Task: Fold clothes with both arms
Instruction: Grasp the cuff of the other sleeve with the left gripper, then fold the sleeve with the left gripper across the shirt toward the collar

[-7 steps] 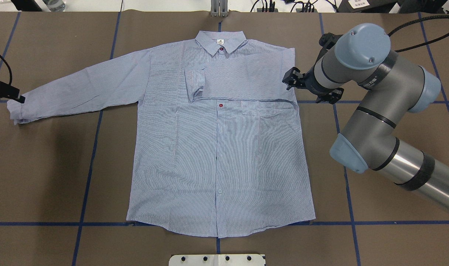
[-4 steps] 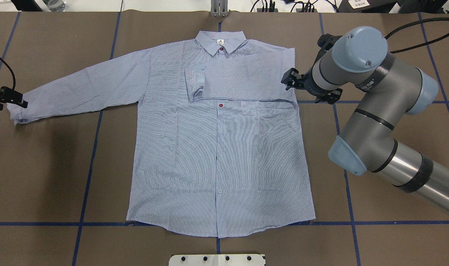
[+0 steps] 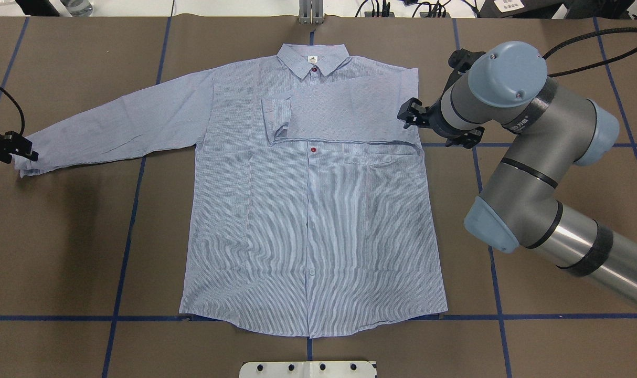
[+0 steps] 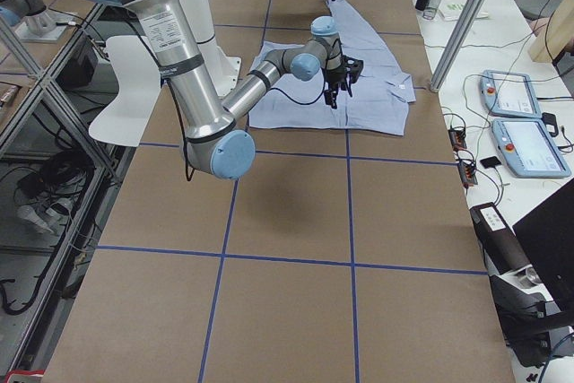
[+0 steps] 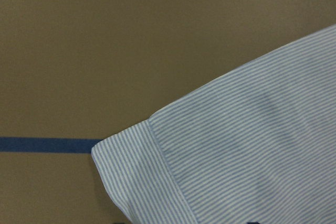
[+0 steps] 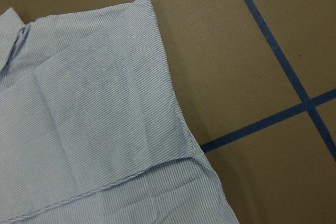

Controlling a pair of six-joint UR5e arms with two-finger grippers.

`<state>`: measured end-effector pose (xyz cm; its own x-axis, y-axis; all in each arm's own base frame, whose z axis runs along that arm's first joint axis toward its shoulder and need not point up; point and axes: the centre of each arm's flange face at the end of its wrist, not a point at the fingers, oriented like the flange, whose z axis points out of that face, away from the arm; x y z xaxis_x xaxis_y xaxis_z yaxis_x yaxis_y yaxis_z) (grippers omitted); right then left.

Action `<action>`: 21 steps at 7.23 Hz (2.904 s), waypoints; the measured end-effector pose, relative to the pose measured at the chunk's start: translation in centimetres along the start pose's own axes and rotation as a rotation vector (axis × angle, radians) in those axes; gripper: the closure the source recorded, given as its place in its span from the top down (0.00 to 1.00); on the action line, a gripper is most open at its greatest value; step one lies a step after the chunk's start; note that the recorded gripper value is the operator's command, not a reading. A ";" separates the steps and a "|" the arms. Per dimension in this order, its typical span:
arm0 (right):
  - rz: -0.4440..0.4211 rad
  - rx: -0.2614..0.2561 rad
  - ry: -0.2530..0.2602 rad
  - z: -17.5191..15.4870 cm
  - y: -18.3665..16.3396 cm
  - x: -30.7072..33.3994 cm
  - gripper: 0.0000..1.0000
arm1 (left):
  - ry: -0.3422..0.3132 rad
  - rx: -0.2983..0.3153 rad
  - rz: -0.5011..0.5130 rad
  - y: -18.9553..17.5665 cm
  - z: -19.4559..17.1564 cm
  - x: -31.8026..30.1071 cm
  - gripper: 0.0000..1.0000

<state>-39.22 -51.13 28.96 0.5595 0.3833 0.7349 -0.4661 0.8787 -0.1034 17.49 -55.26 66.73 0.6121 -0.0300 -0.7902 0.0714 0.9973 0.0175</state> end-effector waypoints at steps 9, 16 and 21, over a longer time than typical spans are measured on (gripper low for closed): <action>-0.013 0.010 -0.026 -1.6 -0.6 -0.4 0.99 | 0.160 0.040 -0.076 -2.6 -5.5 11.3 0.00; -0.183 0.053 0.088 -1.0 -7.8 8.8 0.99 | 0.469 -0.029 -0.397 -3.8 -10.6 52.0 0.00; -0.183 0.059 0.100 -0.8 -8.0 9.6 0.99 | 0.530 0.008 -0.471 -0.3 -8.6 66.8 0.00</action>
<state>-29.60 -54.28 36.33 0.7022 0.2480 0.6674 -0.3883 0.9191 0.0669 51.58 -57.00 8.71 0.0488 -0.4189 -0.9067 0.2410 0.8859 -0.3963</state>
